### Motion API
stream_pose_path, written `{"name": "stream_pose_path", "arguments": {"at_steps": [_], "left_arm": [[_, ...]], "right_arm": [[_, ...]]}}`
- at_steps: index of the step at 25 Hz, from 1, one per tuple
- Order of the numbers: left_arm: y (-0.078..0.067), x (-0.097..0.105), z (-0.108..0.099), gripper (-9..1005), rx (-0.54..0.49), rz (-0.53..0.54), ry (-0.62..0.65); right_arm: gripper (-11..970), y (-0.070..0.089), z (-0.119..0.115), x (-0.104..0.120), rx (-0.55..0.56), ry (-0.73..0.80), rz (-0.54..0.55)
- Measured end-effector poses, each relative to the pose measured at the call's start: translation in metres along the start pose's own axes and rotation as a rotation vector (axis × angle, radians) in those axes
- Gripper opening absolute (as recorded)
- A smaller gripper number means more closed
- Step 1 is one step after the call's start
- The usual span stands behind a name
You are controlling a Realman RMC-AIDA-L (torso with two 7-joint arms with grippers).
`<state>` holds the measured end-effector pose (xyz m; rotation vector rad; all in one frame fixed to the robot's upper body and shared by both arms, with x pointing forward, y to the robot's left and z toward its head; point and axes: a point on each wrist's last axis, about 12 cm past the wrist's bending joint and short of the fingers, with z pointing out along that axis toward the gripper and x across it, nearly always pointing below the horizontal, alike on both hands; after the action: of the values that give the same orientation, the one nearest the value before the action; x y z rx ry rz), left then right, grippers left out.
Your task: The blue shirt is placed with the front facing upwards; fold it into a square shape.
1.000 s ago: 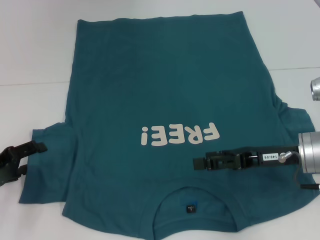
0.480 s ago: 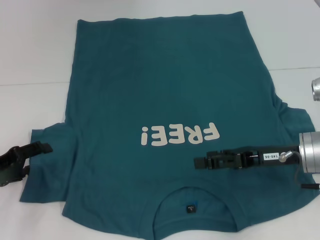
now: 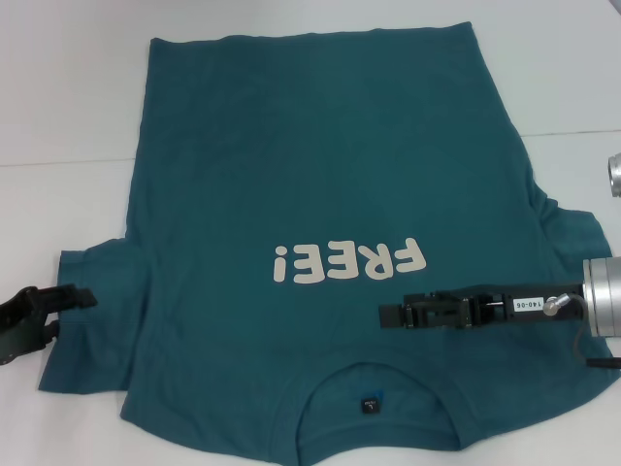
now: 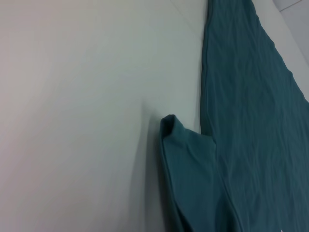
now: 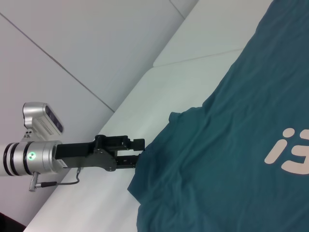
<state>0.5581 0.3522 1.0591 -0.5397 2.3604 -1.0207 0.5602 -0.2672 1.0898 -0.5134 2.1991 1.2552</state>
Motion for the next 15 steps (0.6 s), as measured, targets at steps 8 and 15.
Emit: {"name": "stream_pose_path", "arguments": {"at_steps": [8,15], "left_arm": [[-0.0011,0.0007,0.0003,549,0.006,0.001,0.007],[-0.0019,0.0004,-0.0007,306,0.012,0.004,0.013]], "right_arm": [[945,-0.0001,-0.0002,0.0000,0.000,-0.001,0.000],[945,-0.0002,-0.0005,0.0000,0.001,-0.003,0.002]]}}
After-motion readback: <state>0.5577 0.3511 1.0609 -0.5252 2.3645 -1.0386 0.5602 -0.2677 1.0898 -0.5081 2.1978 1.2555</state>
